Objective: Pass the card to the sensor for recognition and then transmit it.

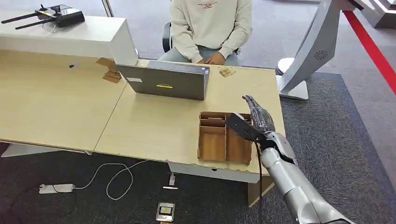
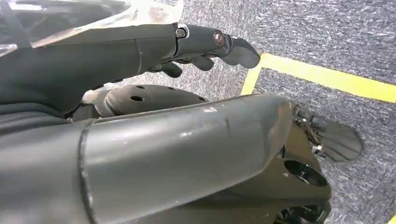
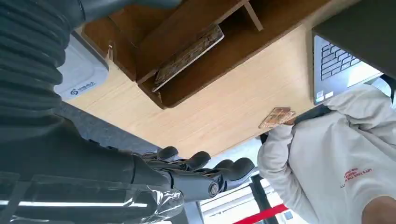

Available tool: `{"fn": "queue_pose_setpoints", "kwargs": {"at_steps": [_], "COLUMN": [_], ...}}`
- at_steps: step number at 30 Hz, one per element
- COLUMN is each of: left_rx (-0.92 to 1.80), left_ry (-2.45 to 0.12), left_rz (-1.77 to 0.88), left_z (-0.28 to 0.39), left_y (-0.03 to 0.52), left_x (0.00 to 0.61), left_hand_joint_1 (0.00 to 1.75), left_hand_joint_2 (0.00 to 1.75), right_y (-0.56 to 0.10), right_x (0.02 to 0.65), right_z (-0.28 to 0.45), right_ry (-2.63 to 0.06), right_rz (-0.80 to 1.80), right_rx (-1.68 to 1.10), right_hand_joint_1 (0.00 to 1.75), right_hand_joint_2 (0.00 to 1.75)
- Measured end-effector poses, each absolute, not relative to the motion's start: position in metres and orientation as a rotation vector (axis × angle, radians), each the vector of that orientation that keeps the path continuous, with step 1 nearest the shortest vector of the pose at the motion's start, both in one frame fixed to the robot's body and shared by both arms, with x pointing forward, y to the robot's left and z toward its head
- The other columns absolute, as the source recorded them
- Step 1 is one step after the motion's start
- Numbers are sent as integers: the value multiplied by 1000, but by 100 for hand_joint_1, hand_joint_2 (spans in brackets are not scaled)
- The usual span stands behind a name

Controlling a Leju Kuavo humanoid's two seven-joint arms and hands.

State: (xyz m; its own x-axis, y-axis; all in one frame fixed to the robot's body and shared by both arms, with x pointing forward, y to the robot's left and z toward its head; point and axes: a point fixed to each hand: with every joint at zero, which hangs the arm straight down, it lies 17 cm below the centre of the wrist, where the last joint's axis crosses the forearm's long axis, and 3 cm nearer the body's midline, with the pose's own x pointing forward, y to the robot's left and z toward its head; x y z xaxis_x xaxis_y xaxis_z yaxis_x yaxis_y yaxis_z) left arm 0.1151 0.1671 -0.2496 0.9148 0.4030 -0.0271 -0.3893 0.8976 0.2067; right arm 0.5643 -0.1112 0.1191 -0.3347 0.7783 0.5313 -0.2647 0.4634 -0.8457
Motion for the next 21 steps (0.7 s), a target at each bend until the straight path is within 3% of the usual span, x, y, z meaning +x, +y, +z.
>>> {"fn": "queue_pose_setpoints", "kwargs": {"at_steps": [14,15,16,17,18,21], "left_rx": [175,170,170,171,172,172], "left_ry": [62,62,61,61,61,61], "left_rz": [402,403,403,402,403,403], "left_z": [-249,-249,-249,-249,-249,-249], "left_y": [162,161,162,162,162,162], "left_x": [119,120,120,120,120,120], "left_hand_joint_1": [0,0,0,0,0,0], "left_hand_joint_2": [0,0,0,0,0,0], "right_y": [-119,-120,-120,-121,-121,-122], "right_x": [565,565,565,565,565,564], "right_z": [115,115,114,114,112,110], "right_ry": [-1548,-1547,-1546,-1542,-1538,-1531], "right_rz": [1143,1143,1144,1144,1146,1147], "right_rx": [-468,-469,-469,-468,-467,-465], "right_hand_joint_1": [0,12,98,98,175,175], "right_hand_joint_2": [175,175,175,175,175,175]}}
